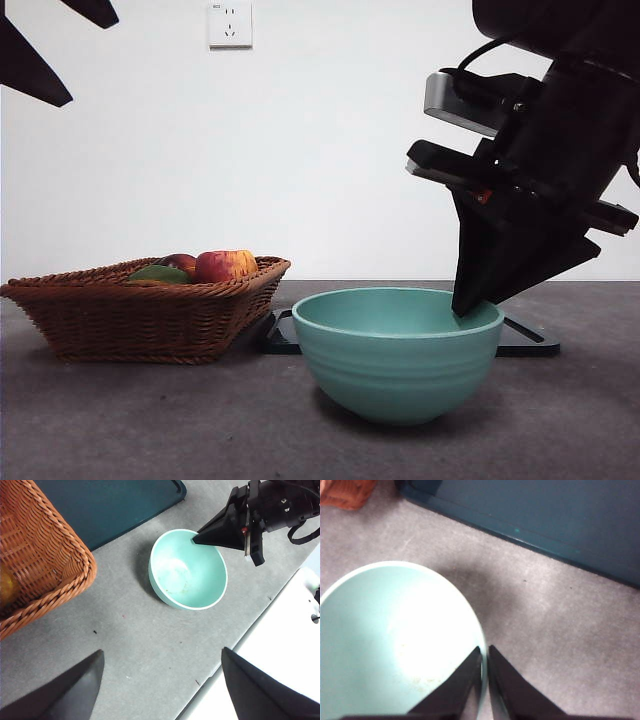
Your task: Pick up the wifruite, put it on the bowl, pick up the plate, put it on desk
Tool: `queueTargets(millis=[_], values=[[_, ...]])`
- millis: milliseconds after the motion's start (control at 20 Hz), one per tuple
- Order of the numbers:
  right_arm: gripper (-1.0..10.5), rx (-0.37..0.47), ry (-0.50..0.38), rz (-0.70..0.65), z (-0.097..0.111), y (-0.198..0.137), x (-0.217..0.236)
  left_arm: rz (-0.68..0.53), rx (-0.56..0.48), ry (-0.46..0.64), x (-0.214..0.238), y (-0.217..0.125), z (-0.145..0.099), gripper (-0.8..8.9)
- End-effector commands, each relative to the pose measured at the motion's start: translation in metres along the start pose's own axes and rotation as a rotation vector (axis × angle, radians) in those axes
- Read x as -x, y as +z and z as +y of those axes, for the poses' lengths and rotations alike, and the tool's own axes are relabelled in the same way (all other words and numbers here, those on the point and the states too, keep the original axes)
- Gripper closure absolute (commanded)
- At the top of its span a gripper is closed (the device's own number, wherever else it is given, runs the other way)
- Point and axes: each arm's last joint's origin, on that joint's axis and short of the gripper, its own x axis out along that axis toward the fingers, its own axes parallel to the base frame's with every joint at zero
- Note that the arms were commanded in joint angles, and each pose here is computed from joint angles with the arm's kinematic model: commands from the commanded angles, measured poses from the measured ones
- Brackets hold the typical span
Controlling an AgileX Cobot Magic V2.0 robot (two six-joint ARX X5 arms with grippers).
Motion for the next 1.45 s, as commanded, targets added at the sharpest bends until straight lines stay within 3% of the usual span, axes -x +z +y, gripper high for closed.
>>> queueTargets(millis=[50, 150, 250, 500, 750, 1050, 1350, 1450], values=[[9.1, -0.016, 0.005, -0.001, 0.003, 0.001, -0.002, -0.009, -0.02, -0.007, 0.001, 0.004, -0.001, 4.39], [7.3, -0.035, 0.006, 0.0, 0.003, 0.001, -0.002, -0.009, -0.02, -0.007, 0.001, 0.004, -0.001, 4.39], [6.7, -0.051, 0.008, -0.004, 0.004, 0.001, -0.001, -0.009, -0.02, -0.007, 0.001, 0.004, -0.001, 4.39], [6.7, -0.048, 0.039, -0.086, 0.008, 0.008, 0.024, -0.009, -0.021, -0.007, 0.001, 0.004, -0.001, 4.39], [6.7, -0.03, 0.092, -0.183, 0.01, 0.0, 0.081, -0.009, -0.021, -0.007, 0.001, 0.004, -0.001, 4.39], [6.7, 0.005, 0.297, -0.166, 0.009, -0.03, 0.133, -0.011, -0.021, -0.007, 0.001, 0.004, -0.001, 4.39], [6.7, 0.015, 0.285, -0.144, 0.006, -0.042, 0.142, -0.008, -0.019, -0.007, 0.001, 0.004, -0.001, 4.43], [6.7, 0.014, 0.283, -0.138, 0.005, -0.042, 0.142, -0.006, -0.019, -0.007, 0.001, 0.003, -0.001, 4.84]])
